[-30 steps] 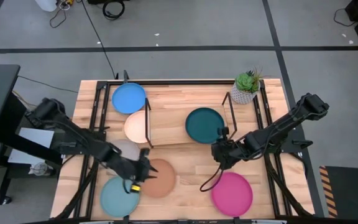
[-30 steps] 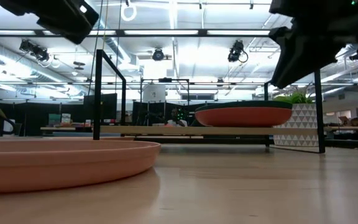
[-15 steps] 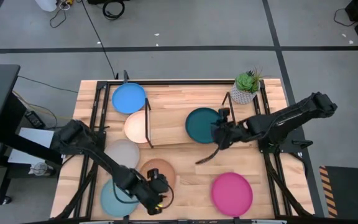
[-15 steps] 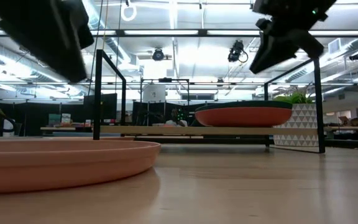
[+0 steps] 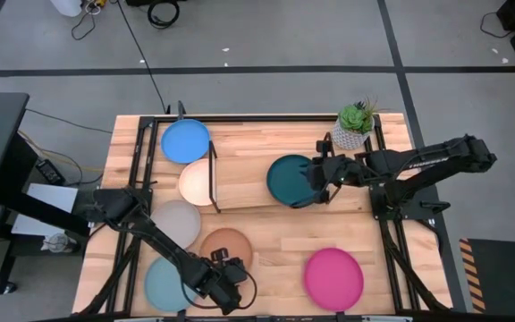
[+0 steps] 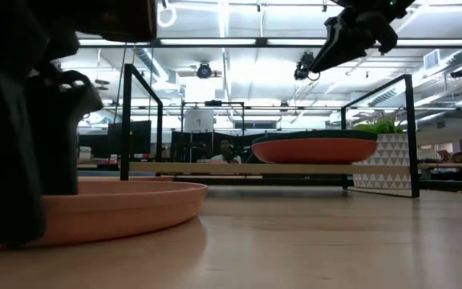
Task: Place and stack plates onto a shelf
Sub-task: Put the brown plate on the shelf
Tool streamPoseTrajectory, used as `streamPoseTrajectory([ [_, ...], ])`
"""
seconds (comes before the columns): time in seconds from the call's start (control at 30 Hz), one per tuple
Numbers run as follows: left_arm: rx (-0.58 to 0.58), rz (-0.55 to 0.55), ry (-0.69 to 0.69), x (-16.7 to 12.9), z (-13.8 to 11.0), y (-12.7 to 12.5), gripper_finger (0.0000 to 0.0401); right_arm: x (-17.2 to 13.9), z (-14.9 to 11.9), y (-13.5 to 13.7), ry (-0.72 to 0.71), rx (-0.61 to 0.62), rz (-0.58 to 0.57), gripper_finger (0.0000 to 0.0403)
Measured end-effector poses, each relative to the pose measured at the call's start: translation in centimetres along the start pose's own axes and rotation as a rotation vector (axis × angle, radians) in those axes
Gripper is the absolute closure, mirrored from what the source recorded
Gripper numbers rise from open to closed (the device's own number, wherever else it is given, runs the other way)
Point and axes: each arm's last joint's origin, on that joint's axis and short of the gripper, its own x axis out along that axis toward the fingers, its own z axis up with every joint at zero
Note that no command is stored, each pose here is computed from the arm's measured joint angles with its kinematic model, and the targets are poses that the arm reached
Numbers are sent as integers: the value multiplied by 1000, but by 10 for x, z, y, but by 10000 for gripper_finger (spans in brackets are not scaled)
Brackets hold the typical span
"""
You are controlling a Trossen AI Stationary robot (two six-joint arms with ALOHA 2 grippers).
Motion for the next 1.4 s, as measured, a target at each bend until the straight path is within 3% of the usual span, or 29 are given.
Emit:
streamPoseTrajectory([
  [0.1,3,3,2,0,0,0,254,1,0,-1,1,3,-1,322],
  [0.33,5,-56,75,-4,4,2,382,1,0,-2,-4,15,-3,322],
  [0.53,70,-96,-28,-46,24,-1,385,1,1,0,-18,53,47,322],
  [0.8,330,22,-305,-110,66,7,386,-1,0,4,-15,121,91,322],
  [1.1,496,217,-240,-89,104,62,386,-15,1,30,11,174,151,322],
  [1.4,469,287,-38,-52,116,132,386,-34,-1,55,16,215,125,322],
])
